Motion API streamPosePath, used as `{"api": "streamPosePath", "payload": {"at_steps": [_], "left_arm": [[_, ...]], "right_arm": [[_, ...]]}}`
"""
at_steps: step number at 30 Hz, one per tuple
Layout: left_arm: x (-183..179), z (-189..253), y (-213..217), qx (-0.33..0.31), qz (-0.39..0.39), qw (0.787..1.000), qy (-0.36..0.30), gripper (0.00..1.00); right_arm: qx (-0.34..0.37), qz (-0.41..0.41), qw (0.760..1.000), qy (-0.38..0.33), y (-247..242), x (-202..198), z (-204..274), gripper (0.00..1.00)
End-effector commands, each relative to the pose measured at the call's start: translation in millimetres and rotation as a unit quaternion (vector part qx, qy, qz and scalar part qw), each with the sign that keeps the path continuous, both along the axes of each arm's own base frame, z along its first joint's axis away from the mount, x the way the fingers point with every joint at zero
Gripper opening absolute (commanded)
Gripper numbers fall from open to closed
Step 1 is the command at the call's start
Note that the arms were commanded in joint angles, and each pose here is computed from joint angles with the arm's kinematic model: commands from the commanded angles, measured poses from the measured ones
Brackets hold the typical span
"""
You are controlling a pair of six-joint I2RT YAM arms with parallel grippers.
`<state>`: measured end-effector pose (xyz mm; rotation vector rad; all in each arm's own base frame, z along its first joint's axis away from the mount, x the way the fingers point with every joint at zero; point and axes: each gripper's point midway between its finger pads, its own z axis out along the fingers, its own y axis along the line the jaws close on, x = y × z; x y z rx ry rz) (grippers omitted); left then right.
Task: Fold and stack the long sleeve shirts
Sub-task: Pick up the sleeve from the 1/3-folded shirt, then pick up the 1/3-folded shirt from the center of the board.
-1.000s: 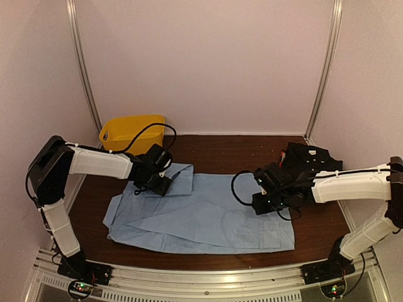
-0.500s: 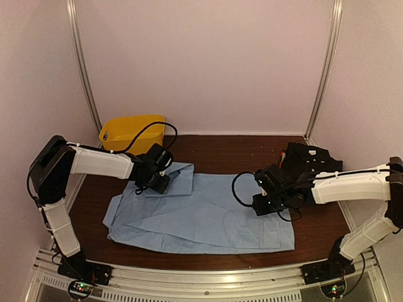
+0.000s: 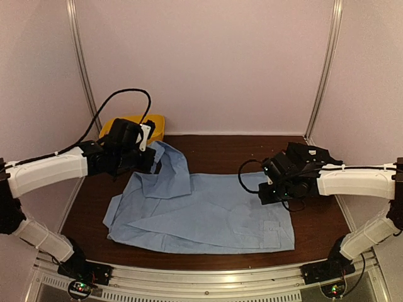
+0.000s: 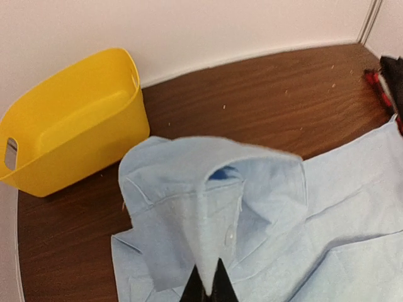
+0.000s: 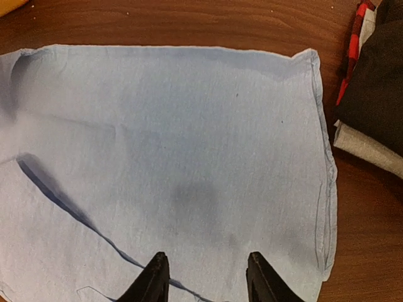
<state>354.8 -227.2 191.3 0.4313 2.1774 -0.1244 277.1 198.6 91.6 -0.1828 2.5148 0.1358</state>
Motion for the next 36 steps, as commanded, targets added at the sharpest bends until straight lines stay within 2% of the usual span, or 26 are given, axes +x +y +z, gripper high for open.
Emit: {"api": "streamPosePath", "payload": {"at_steps": [1,3,10,16,24,32,36], "left_arm": [[-26.4,62.8,3.0,-0.081,-0.028,0.995,-0.044,0.0],[-40.5,97.5,11.0,-0.112,-0.037,0.99,-0.077,0.0],[-86.2,196.6,31.7,-0.177,-0.089,0.964,-0.178,0.0],[-117.2,247.0,41.2,-0.203,-0.132,0.942,-0.233,0.0],[-139.9,262.0,43.5,-0.225,-0.166,0.93,-0.24,0.0],[-146.0,254.3,30.7,-0.226,-0.203,0.927,-0.219,0.0],[-144.5,251.9,28.0,-0.224,-0.206,0.928,-0.214,0.0]], "right_arm": [[-0.005,-0.014,0.999,-0.048,-8.2,20.7,34.6,0.44],[-0.011,-0.018,0.998,-0.06,-12.0,28.1,42.2,0.45],[-0.011,-0.03,0.994,-0.103,-26.9,63.1,69.0,0.62],[-0.039,-0.02,0.992,-0.116,-30.0,89.1,74.1,0.75],[-0.063,0.034,0.993,-0.093,-13.5,100.2,67.2,0.78],[0.0,0.089,0.996,-0.025,3.9,61.8,35.8,0.78],[-0.001,0.085,0.996,-0.014,-2.7,43.1,21.9,0.79]]}}
